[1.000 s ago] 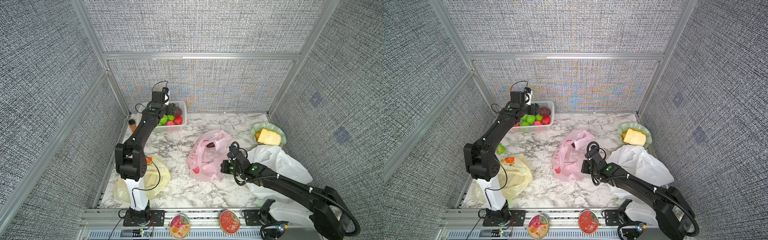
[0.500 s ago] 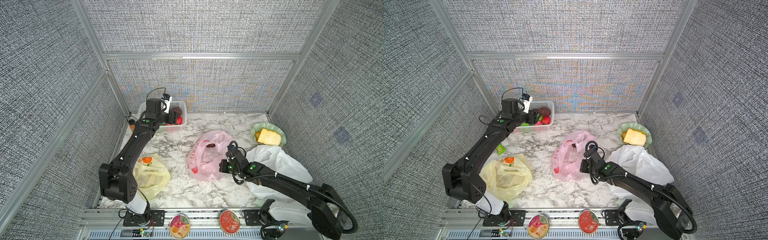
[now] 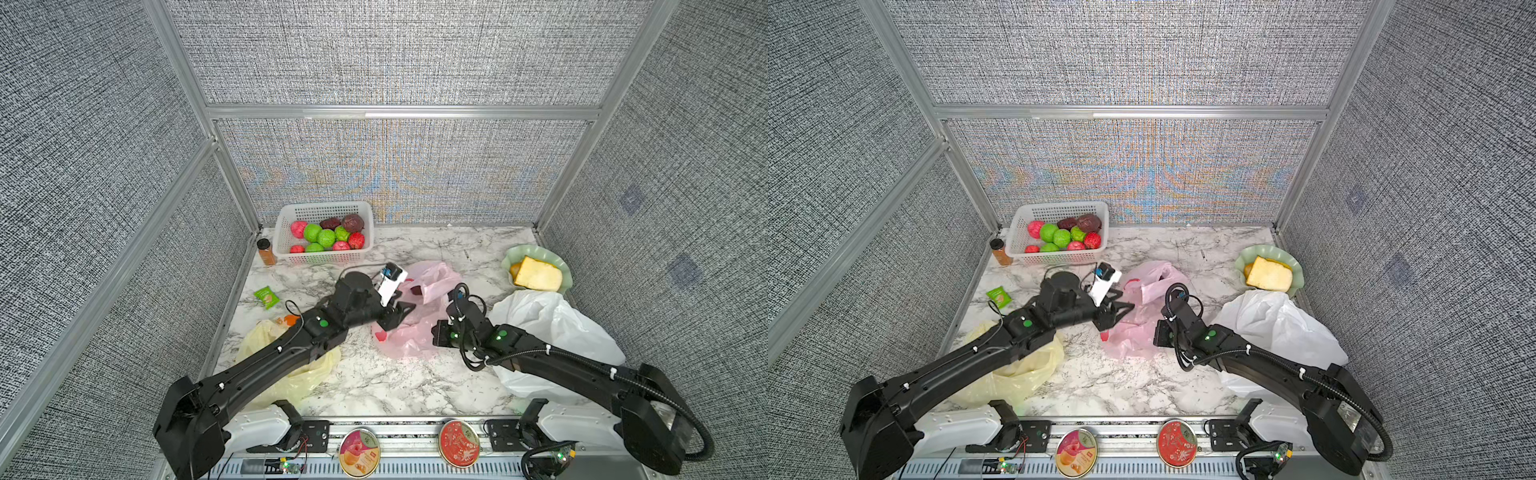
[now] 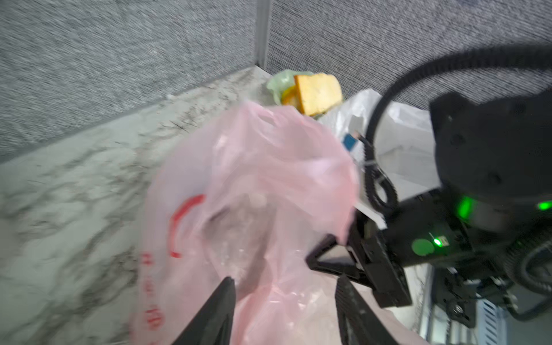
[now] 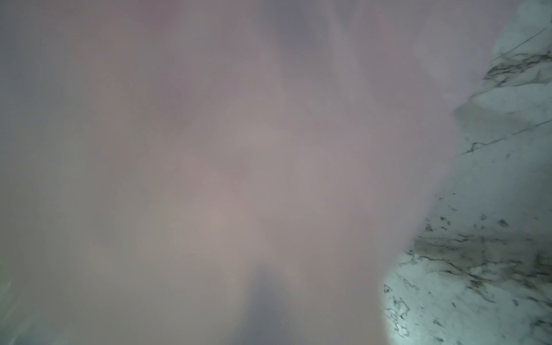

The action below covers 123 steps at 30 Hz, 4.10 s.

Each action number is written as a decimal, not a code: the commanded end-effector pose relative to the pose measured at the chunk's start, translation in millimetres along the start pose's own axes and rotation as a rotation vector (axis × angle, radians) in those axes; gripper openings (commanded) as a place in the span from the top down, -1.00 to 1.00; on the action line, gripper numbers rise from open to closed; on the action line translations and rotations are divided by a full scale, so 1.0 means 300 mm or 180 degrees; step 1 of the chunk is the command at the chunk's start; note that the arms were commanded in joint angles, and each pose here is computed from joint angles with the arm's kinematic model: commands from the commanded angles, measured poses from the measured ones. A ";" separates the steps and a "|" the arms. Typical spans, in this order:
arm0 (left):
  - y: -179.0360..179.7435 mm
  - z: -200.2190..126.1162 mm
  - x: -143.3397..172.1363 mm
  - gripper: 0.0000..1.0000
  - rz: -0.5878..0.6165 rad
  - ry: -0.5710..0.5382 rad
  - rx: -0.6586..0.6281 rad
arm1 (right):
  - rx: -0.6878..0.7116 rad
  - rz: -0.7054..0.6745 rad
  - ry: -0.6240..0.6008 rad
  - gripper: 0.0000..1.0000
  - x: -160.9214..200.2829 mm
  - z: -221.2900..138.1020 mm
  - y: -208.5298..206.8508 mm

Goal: Untie the knot of a plastic bag & take out the apple
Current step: Pick up the apple from the plastic bag.

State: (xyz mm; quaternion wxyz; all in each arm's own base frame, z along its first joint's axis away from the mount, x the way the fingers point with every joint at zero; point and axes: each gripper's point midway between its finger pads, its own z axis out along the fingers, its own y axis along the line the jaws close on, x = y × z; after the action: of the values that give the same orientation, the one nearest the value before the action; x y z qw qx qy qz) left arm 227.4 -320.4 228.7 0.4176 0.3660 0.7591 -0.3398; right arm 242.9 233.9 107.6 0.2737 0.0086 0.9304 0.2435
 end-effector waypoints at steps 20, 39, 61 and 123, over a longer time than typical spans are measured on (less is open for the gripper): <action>0.250 0.434 0.197 -0.42 -0.0713 0.0929 -0.1453 | -0.0430 0.0503 -0.0354 1.00 0.089 -0.092 -0.049; 0.277 0.518 0.199 -0.47 -0.0767 0.0941 -0.1274 | 0.0160 0.0318 -0.0591 -0.74 -0.212 -0.187 -0.196; 0.250 0.385 0.148 -0.49 -0.0907 0.0602 -0.1245 | -0.0181 0.0216 -0.0293 1.00 -0.175 0.034 -0.104; 0.386 0.739 0.382 -0.60 -0.1075 0.0491 -0.1284 | -0.0740 0.1015 0.0018 1.00 -0.003 0.080 -0.069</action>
State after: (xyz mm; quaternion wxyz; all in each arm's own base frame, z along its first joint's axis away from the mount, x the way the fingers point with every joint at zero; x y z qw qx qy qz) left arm 375.9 -424.8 32.7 0.4002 0.1637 0.8687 -0.2417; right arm 257.8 227.9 81.9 0.2278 0.1261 0.8808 0.3954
